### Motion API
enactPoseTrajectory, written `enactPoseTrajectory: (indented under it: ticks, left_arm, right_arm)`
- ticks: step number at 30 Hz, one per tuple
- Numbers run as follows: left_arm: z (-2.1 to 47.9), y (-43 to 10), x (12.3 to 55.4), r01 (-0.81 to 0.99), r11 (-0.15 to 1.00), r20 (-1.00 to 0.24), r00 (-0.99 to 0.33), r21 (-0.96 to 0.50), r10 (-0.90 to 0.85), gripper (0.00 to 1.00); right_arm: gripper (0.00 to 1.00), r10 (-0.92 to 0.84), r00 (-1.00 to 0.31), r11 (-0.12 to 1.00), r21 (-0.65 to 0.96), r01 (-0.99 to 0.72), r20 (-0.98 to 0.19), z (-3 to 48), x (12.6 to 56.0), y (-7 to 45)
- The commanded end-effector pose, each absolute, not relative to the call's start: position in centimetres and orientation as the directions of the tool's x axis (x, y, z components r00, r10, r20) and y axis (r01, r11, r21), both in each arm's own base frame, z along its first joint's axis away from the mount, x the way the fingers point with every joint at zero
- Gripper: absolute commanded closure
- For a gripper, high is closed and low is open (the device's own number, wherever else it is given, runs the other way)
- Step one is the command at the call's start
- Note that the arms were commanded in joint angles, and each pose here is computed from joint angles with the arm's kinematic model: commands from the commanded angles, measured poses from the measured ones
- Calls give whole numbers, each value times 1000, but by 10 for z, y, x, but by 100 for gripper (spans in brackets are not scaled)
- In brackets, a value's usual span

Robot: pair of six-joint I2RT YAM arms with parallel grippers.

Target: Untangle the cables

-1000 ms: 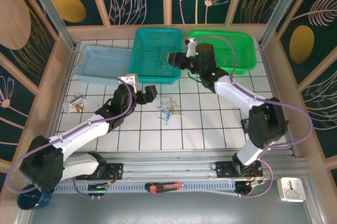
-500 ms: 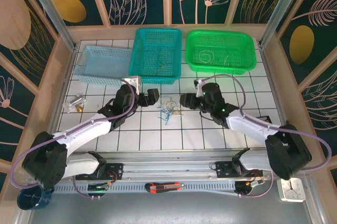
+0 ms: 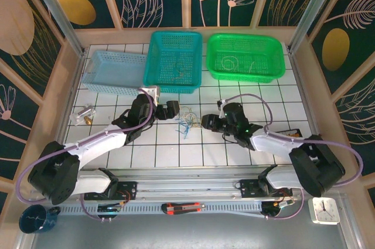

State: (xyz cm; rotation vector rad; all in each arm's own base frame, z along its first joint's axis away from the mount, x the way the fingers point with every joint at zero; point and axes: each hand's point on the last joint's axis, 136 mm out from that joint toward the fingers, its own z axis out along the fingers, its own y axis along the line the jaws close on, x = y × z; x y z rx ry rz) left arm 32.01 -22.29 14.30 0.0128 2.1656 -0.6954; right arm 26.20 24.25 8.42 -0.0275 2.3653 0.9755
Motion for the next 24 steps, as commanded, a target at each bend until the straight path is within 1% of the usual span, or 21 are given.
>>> enactPoseTrajectory:
  ticks: [1,7,15,18,22,23,24]
  left_arm:
    - [150,-227,324,245,831,-725,-644,-500,-246,1]
    - [146,-227,324,243,830,-718,-652,-503,-244,1]
    - [148,-229,325,247,827,-718,-651,-506,-245,1]
    - [149,-229,324,247,826,-719,-650,-506,-246,1]
    - [147,-228,323,251,828,-720,-652,-500,-237,1]
    - [147,-228,323,256,829,-722,-651,-497,-232,1]
    - [147,-229,322,263,829,-725,-651,-493,-225,1]
  right_arm:
    - [56,209,-835,684,687,-247,-509,88,263,255]
    - [58,203,-846,675,696,-244,-493,80,268,263]
    - [64,197,-854,672,701,-241,-482,73,270,267]
    - [73,196,-855,669,703,-241,-480,73,270,268]
    - [97,199,-851,665,704,-247,-486,76,271,269]
    - [100,201,-849,663,705,-250,-489,78,271,269]
    - [100,202,-847,660,707,-254,-492,80,271,269]
